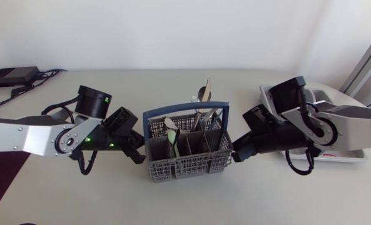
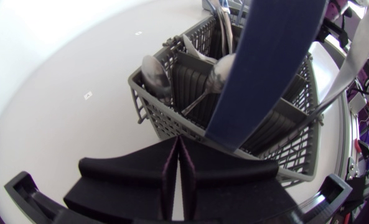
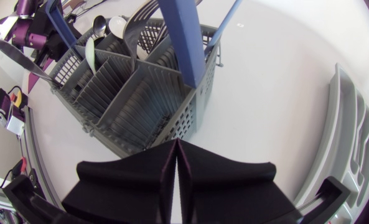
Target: Sort the cutlery from the basket into the organizer compartments.
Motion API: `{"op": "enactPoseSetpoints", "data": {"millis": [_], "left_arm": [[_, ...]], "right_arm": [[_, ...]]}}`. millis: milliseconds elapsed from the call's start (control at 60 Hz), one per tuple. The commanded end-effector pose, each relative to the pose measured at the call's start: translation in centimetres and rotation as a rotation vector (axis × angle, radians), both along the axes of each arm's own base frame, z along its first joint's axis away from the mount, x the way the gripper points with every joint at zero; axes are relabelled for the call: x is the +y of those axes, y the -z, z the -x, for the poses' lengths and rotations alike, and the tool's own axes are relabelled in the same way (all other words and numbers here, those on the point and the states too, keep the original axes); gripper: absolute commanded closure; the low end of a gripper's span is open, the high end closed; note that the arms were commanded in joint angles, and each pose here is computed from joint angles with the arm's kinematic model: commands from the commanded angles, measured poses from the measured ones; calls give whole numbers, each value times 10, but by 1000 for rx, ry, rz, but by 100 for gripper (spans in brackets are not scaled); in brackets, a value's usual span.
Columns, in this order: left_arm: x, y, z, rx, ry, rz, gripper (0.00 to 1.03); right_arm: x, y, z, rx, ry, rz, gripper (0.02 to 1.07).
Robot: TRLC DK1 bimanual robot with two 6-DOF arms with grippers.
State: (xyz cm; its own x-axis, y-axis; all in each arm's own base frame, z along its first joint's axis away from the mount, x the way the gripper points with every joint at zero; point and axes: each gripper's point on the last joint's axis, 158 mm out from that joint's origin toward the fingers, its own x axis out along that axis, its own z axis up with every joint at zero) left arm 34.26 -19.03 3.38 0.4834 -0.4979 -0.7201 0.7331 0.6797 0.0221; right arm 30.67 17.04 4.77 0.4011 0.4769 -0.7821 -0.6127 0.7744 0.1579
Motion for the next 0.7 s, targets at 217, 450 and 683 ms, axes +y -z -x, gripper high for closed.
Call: {"op": "enactPoseSetpoints", "data": {"millis": [217, 450, 683], "left_arm": [[3, -10, -48, -50, 13, 37, 100], [0, -4, -57, -40, 26, 41, 100], [-2, 0, -66, -41, 24, 41, 100]], "right_arm": [[30, -11, -28, -19, 8, -29, 101], [35, -19, -50, -48, 42, -37, 101], [39, -20, -63, -70, 55, -23, 101]]}}
